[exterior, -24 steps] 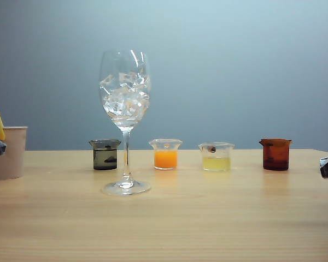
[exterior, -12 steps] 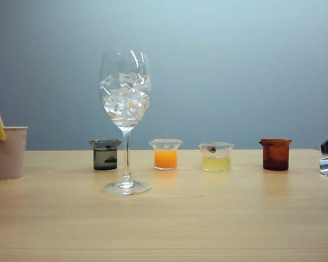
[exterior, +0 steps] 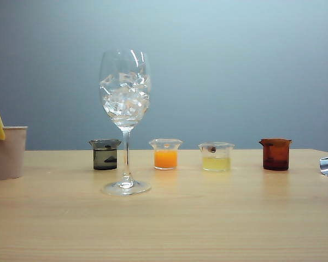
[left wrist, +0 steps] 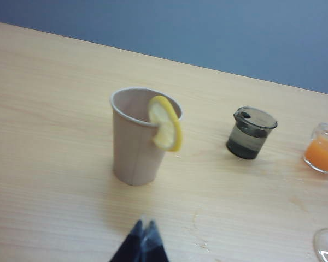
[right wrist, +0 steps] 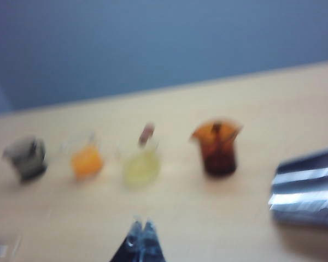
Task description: Pick up the ice scoop on the desk filled with ice cubes, pour the ice into the goblet, and finally put the scoop back on the table.
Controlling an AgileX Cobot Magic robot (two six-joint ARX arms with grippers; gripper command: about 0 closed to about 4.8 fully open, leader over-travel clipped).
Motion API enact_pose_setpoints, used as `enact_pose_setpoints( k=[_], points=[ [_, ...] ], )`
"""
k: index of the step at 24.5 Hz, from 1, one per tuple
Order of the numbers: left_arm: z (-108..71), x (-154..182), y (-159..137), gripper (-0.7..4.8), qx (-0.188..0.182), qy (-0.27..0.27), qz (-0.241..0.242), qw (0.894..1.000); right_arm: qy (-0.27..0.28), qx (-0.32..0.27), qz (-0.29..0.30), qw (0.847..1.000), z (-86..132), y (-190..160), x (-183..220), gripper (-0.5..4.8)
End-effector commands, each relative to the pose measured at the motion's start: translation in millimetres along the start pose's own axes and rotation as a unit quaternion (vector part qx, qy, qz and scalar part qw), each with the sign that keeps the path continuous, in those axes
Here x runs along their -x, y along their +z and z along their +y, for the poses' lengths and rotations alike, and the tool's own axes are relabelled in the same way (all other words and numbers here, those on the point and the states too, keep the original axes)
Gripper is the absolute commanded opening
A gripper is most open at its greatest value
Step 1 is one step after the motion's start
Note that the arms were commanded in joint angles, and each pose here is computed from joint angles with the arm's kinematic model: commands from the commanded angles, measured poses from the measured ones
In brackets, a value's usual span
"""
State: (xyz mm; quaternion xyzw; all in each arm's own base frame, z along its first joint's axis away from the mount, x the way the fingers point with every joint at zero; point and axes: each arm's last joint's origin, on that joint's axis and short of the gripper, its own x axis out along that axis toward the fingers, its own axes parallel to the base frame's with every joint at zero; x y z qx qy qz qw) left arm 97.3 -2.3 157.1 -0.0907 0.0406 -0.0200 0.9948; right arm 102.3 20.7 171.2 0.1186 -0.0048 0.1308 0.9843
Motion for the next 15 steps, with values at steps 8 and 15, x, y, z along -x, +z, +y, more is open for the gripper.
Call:
enact_pose_setpoints(
  k=[8,15],
  points=[
    [-0.6,0,2,-0.05,0.001,-0.006,-0.004,1.000,-0.026,0.013,-0.081,0.996,-5,13,9,-0.05],
    [-0.6,0,2,-0.05,0.001,-0.005,-0.004,1.000,-0.041,0.004,-0.017,0.999,-8,0,8,-0.05]
  ],
)
